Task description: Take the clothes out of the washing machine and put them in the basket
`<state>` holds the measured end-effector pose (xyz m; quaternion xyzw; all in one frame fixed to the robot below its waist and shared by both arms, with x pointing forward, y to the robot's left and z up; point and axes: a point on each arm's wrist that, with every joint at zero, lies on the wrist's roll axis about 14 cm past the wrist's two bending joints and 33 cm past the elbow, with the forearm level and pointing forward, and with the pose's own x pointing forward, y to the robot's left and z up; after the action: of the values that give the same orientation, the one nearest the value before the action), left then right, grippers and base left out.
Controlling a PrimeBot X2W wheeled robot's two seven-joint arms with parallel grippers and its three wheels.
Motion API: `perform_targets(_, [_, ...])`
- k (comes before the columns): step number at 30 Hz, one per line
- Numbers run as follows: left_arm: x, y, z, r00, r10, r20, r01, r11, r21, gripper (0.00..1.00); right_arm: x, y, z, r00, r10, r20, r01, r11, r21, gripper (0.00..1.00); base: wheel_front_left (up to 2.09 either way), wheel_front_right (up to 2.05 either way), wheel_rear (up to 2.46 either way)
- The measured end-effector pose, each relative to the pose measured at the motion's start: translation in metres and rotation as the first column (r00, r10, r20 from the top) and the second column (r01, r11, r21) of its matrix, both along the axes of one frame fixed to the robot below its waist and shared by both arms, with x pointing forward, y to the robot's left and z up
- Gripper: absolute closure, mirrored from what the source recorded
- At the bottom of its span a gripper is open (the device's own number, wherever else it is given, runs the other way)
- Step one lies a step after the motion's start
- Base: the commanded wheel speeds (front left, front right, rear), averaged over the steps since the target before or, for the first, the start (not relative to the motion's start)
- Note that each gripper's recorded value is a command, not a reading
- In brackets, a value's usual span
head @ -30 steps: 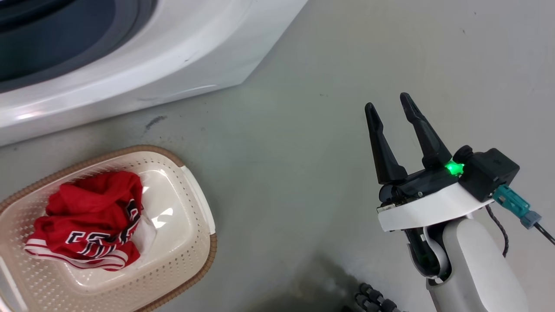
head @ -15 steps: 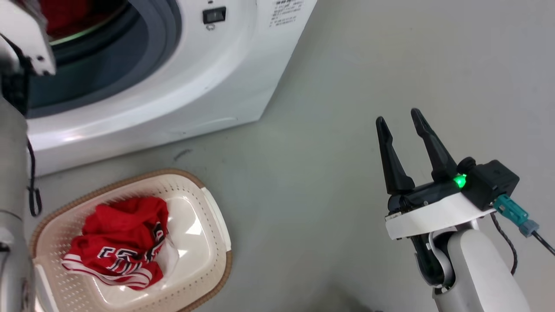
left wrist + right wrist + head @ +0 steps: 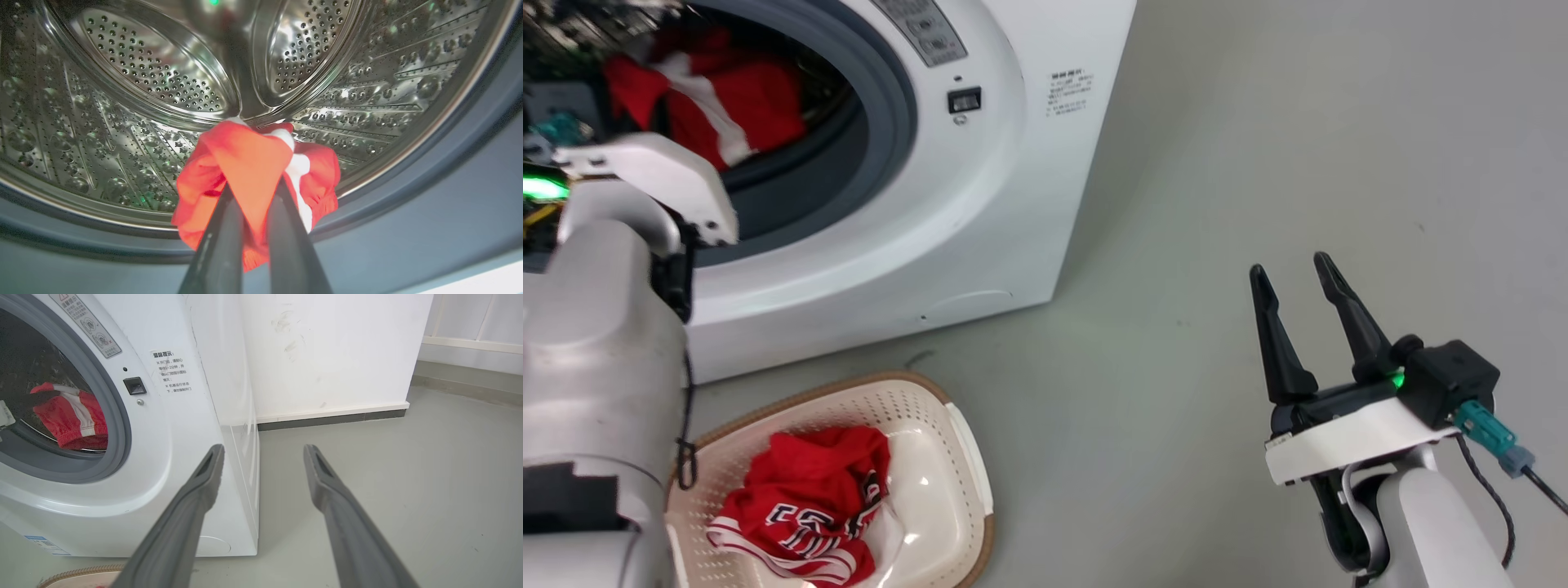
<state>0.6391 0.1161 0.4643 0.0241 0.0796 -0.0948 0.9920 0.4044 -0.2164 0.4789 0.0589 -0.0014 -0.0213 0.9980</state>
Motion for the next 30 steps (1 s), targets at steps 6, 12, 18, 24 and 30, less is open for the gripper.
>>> perform_targets(6, [-0.018,-0.003,0.048,0.992,0.001,0.128,0.008,0.998,-0.064,1.0,-0.008,0.006,0.009,1.0,0.012,0.026,-0.012,1.0,0.002,0.0,0.0,0.0,0.0])
perform_targets(12, [-0.047,0.0,0.078,0.975,0.014,0.222,0.012,0.993,-0.117,1.0,-0.013,0.014,0.019,0.998,0.034,0.046,-0.034,0.999,0.004,0.0,0.0,0.0,0.0])
perform_targets(18, [-0.079,0.003,0.099,0.953,0.027,0.302,0.023,0.987,-0.162,1.0,-0.016,0.021,0.029,0.996,0.054,0.069,-0.055,0.998,0.008,0.0,0.0,0.0,0.0])
perform_targets(24, [-0.118,0.003,0.103,0.934,0.051,0.354,0.025,0.978,-0.207,1.0,-0.018,0.028,0.031,0.995,0.074,0.065,-0.075,0.997,0.007,0.0,0.0,0.0,0.0])
perform_targets(30, [-0.159,0.005,0.089,0.935,0.071,0.347,0.013,0.972,-0.233,1.0,-0.013,0.036,0.03,0.993,0.099,0.058,-0.1,0.995,0.002,0.0,0.0,0.0,0.0])
